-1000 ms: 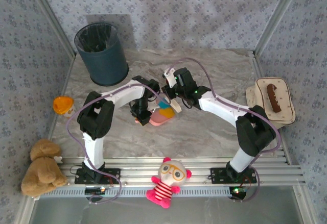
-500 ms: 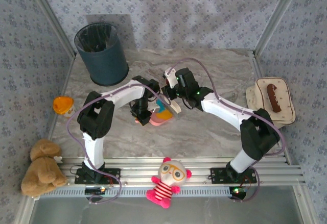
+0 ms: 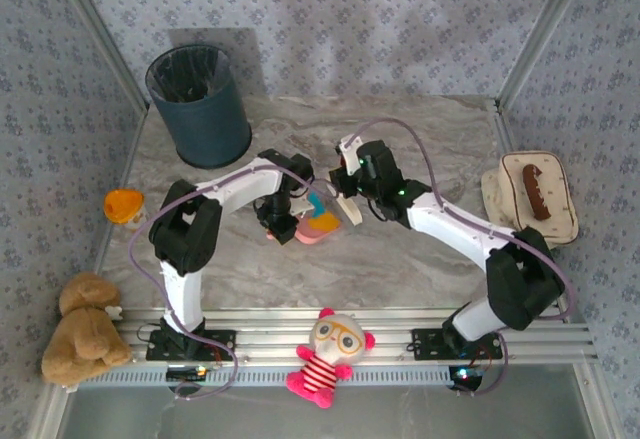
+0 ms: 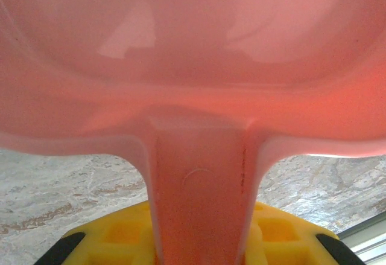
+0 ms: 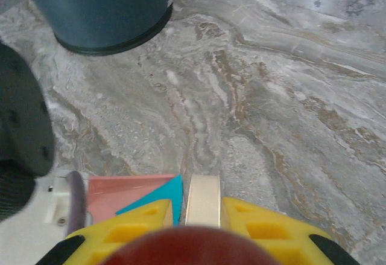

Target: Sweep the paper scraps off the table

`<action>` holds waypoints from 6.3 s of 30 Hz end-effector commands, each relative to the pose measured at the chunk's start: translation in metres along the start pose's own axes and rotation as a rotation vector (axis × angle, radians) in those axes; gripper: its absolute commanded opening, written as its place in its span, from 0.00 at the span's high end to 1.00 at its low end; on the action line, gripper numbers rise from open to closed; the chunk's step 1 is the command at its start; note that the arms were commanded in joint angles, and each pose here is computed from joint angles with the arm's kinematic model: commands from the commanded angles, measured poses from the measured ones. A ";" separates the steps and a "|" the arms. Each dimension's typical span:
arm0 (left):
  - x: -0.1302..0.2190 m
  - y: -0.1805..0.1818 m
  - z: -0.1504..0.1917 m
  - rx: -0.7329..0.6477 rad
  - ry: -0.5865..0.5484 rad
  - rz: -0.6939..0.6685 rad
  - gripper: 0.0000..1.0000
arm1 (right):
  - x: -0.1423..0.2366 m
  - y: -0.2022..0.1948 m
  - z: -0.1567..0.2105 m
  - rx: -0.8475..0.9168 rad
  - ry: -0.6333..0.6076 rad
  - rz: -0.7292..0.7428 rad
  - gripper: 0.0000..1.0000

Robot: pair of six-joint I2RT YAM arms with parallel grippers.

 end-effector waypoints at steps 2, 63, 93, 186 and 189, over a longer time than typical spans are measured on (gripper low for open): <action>0.018 0.004 0.005 0.016 -0.080 -0.036 1.00 | 0.022 -0.023 -0.012 -0.137 -0.133 0.061 1.00; 0.235 0.079 0.035 0.389 -1.057 0.448 1.00 | 0.062 -0.085 0.020 -0.349 -0.191 0.222 1.00; 0.265 0.206 0.038 0.846 -1.265 0.771 1.00 | 0.065 -0.085 0.022 -0.365 -0.181 0.231 1.00; 0.232 0.151 0.045 0.783 -1.111 0.518 1.00 | 0.071 -0.086 0.032 -0.390 -0.204 0.224 1.00; 0.222 0.138 0.042 0.710 -1.051 0.502 1.00 | 0.071 -0.086 0.033 -0.394 -0.203 0.216 1.00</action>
Point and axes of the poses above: each hand's point on the last joint's axis, 136 mm out from that joint toward the fingers, its own x axis back along the fingers, its own y axis along the line the jaws close on, z = x × y, the point moved 8 cm from there along x, back along the fingers, and after that the axes turned 2 degrees about x, right-handed, at the moved point
